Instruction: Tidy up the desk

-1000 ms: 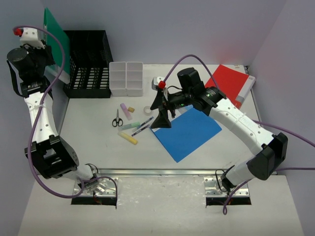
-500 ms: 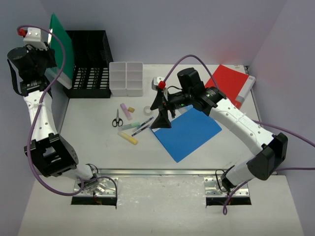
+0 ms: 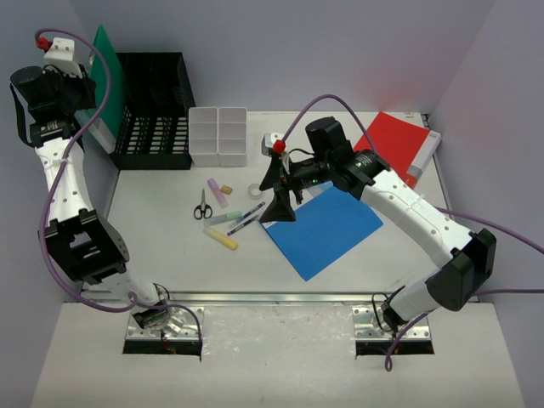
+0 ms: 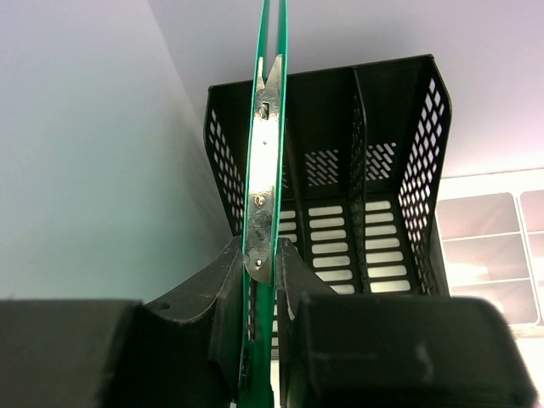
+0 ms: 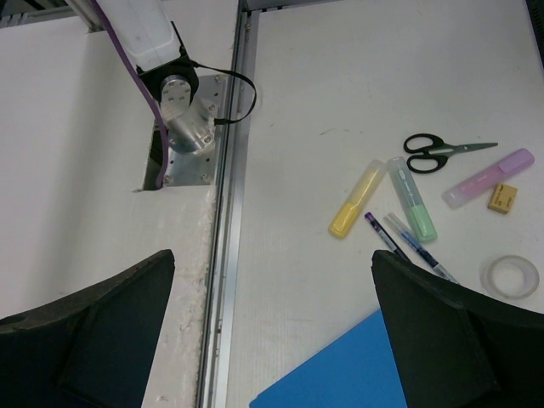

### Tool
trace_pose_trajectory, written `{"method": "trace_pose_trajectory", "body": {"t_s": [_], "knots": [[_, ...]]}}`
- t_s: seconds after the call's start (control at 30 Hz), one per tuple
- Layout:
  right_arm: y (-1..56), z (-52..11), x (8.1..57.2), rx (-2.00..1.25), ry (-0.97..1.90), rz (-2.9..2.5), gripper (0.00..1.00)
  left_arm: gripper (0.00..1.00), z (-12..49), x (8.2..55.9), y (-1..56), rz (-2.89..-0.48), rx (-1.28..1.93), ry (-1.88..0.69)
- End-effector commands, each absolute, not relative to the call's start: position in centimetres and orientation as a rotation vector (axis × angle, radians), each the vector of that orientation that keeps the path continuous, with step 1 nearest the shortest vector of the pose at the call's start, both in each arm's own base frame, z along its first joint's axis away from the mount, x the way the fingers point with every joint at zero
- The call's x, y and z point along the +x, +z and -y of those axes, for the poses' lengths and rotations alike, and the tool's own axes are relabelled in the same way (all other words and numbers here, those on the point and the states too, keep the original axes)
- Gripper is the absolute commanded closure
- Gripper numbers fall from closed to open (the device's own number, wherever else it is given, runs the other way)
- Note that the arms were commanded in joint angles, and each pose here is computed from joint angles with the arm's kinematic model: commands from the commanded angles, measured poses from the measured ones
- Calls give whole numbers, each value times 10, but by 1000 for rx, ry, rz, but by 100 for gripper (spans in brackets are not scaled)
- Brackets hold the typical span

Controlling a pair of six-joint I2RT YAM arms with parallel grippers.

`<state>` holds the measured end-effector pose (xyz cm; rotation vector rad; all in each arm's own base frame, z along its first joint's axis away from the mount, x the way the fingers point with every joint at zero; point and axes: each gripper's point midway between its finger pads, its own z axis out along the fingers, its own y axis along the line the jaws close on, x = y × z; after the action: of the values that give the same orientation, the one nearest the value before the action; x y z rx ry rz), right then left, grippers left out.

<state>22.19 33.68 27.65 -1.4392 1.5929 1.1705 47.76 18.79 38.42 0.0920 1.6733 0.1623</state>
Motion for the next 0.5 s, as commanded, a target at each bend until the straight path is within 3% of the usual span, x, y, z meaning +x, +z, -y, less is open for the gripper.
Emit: {"method": "trace_pose_trajectory", "body": {"t_s": [0.0,0.47], "knots": [[292,-342,226,-1448,1174,-1528,1,100,-189,479,405,-1620,131,176],[284,-340,225,-1461,1176,-1540,1,100,-171,496,429,-1568,133,-6]]}}
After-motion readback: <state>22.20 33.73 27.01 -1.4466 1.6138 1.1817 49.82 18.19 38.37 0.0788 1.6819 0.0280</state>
